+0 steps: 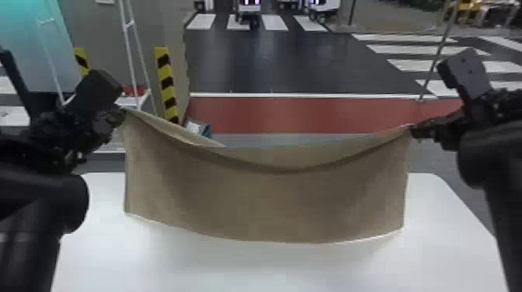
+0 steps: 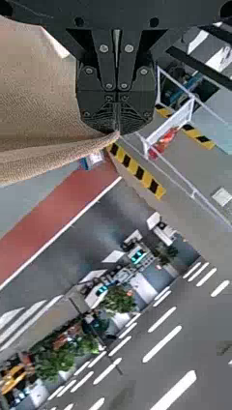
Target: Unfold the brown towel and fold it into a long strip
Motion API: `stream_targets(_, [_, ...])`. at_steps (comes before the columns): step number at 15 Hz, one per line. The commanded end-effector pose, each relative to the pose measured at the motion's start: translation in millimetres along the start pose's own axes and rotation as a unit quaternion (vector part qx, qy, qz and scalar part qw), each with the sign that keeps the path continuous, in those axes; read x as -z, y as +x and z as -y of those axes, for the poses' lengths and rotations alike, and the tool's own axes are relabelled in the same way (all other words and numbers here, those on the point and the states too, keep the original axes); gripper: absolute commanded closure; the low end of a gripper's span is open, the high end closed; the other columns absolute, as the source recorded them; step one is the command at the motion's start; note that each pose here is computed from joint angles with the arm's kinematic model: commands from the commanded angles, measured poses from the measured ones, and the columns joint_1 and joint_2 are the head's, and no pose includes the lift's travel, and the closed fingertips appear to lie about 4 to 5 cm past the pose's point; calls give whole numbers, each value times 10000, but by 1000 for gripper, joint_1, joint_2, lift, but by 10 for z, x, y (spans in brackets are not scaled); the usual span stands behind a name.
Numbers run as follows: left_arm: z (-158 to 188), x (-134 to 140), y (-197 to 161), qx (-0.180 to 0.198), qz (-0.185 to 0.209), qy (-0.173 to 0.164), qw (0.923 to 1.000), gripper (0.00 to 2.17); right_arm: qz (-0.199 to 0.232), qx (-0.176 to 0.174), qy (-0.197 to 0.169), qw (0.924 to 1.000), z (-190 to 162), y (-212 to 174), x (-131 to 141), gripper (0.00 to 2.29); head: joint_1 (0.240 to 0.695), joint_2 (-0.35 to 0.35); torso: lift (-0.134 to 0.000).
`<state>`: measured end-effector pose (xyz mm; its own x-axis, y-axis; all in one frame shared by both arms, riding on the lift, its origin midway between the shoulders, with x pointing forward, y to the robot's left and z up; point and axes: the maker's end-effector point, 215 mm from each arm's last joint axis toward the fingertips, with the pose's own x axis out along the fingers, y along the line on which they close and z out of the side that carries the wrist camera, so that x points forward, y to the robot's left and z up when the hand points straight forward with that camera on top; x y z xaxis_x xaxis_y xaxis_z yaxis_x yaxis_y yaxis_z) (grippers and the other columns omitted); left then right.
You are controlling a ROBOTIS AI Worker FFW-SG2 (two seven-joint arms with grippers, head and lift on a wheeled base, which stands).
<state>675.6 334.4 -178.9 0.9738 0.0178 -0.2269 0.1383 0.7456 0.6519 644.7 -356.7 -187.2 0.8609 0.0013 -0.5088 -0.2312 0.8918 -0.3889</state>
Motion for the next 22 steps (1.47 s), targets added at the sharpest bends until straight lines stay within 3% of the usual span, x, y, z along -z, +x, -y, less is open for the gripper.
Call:
stream_targets(1, [-401,-160,-118,-363,117,-165,9991,2145,272,45,36,9996,132,-53,-420,2256,441,-20,-114])
stream_targets(3, [-753,139,-649,-729,128,-347,9967,2145,522,-35,77,9986,163,-228,-537,2256,398,-5,-114])
stream_targets(4, [-815,372,-917,-836,64,-331,9959,2145,524,-57,5,9986,137,-305,-404,2256,383,4,-114])
stream_targets(6, [-524,732,-1311,-694,-12,-206,9974,2145,340,-108,-214,9991,30,-535,278,2256,378,37,-114])
stream_targets(7, [-254,850,-1462,-541,42,88,9985,2145,313,-265,-457,9981,-157,-657,593,2256,396,50,-114])
stream_targets(9, [353,1168,-1641,-135,61,597,9981,2145,41,-519,-1049,9931,-499,-805,1279,2256,507,47,-114])
stream_targets(10, [593,1338,-1686,50,-30,650,9979,2145,-55,-667,-1240,9900,-646,-817,1522,2256,548,41,-114])
stream_targets(11, [824,1495,-1731,222,-100,732,9970,2145,-150,-873,-1513,9845,-837,-852,1809,2256,633,26,-114])
stream_targets(12, [1021,1632,-1808,408,-142,801,9958,2145,-254,-1063,-1663,9800,-1021,-947,2070,2256,683,18,-114])
stream_targets(15, [1320,2092,-2021,816,-524,935,9909,2145,-474,-1868,-1940,9619,-1475,-1227,2625,2256,695,11,-114])
stream_targets(16, [1343,2220,-2088,873,-631,973,9894,2145,-536,-2016,-2023,9569,-1556,-1300,2770,2256,695,27,-114])
stream_targets(17, [1319,2300,-2123,901,-710,994,9884,2145,-551,-2065,-1983,9565,-1566,-1335,2839,2256,695,36,-114])
stream_targets(22, [1104,2288,-2077,873,-764,1105,9871,2145,-399,-2055,-1787,9614,-1470,-1318,2698,2256,695,77,-114])
